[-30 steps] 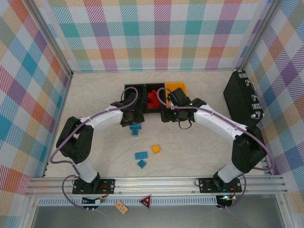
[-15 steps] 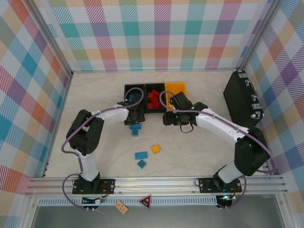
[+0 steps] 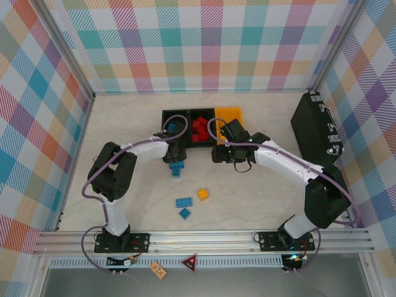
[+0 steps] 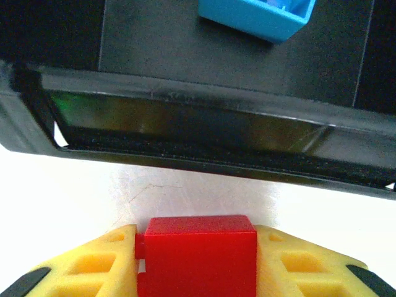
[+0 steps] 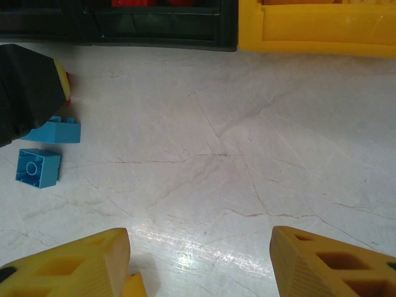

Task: Sort the legos into containers by color
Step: Pick up the lego from the center of the table, then place the lego in the container.

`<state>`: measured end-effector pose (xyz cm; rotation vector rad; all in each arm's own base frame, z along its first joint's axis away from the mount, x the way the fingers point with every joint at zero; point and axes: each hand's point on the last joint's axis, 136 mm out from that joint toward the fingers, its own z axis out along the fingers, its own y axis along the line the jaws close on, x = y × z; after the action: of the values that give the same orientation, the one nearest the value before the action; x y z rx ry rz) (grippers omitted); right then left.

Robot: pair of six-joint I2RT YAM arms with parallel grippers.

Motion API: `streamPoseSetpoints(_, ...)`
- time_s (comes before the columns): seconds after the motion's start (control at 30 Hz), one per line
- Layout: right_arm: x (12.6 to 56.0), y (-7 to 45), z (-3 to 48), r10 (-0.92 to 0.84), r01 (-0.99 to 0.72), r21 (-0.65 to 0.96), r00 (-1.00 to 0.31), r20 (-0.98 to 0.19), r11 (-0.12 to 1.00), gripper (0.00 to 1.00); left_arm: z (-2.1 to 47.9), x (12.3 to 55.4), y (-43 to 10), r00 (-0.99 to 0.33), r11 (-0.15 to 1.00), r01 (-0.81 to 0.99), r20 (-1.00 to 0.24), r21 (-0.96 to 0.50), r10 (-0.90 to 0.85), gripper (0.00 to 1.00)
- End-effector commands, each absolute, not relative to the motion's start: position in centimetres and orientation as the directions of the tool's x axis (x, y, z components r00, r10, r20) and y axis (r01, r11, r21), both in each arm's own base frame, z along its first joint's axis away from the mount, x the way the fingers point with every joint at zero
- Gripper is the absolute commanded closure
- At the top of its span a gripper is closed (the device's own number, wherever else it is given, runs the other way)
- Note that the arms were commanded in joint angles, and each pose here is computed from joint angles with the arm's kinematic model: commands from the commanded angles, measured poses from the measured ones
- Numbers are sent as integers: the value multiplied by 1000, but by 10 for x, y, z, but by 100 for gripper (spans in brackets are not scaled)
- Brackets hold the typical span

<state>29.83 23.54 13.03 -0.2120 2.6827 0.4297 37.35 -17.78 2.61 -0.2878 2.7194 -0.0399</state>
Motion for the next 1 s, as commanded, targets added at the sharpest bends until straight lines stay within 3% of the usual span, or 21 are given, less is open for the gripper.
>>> streamPoseSetpoints(0.0, 307, 243, 142, -62, -212, 291, -892, -448, 933, 38, 35, 369, -177, -901, 980, -181, -387, -80, -197, 66)
streamPoseSetpoints(0.43, 291, 279, 163, -93, -339, 482, -881, -464, 808, 38, 83, 369, -189, -892, 979, -137, -411, -149, -187, 66)
streamPoseSetpoints(0.97, 298, 237, 172, 31, -227, 440, -862, -506, 869, 37, 135, 405, -257, -876, 970, -4, -466, -243, -121, 66)
